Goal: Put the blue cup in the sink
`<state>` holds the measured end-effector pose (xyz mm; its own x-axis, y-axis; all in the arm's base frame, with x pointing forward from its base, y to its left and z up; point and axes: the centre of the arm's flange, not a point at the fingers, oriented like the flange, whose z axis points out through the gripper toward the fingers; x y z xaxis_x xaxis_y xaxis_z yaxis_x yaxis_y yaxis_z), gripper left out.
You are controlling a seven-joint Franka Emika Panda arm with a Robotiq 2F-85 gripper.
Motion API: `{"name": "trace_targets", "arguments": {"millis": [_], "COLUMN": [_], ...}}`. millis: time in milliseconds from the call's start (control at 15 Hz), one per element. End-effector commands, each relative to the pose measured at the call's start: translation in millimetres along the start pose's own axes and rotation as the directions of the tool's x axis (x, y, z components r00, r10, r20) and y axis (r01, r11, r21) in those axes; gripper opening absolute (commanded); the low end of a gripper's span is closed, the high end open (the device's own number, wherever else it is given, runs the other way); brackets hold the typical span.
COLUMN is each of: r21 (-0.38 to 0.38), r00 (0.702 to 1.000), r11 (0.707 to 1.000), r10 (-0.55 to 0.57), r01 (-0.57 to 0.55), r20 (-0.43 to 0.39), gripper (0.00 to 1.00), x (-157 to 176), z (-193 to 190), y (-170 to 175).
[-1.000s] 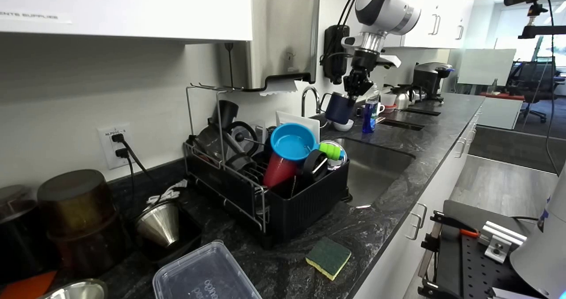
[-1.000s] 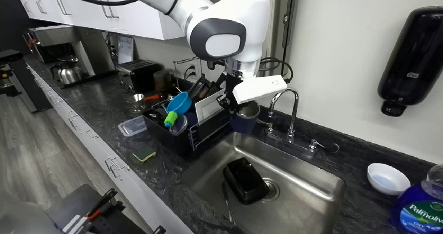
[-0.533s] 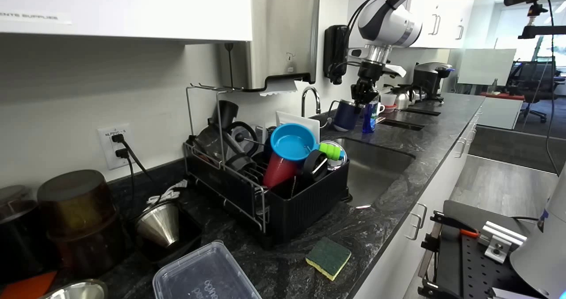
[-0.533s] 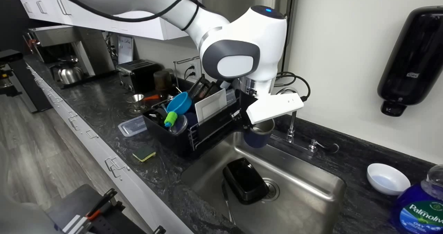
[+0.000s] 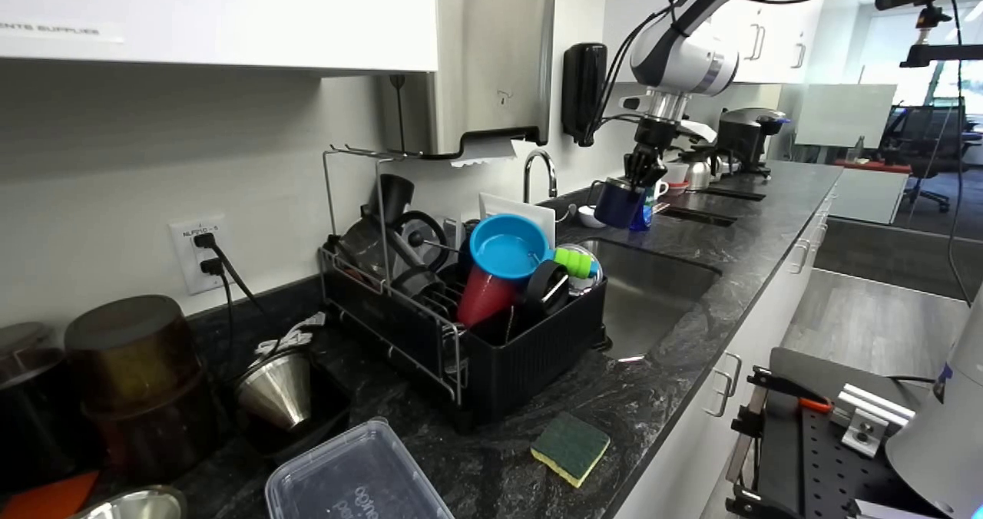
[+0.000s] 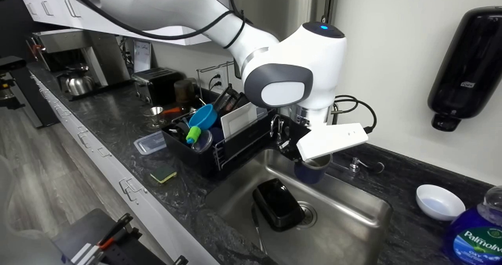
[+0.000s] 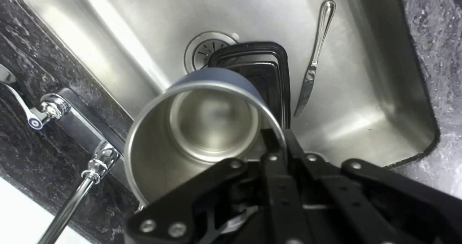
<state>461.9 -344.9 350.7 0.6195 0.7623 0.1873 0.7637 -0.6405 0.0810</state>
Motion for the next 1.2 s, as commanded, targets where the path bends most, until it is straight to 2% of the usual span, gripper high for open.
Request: {"name": "trace_targets", "arguments": {"millis": [0,267,733,1133], "r21": [-0.025,-0.026,0.009,0.009], "r00": [1.000,0.998,0.993,0.986], "r11": [1.000,0.998,0.997,0.998], "r10": [0.012,0.054,0.078,0.059], "r01": [-0.011,-0.053,-0.079,-0.061], "r20": [0.011,0.026,0.086,0.156], "gripper": [0.02,0.02,0.02,0.02], "x": [-20.9,-43.2,-57.9,-67.2], "z": [-3.7,3.1,61.2,90.8], "y": [9.7,8.1,6.5,6.3]}}
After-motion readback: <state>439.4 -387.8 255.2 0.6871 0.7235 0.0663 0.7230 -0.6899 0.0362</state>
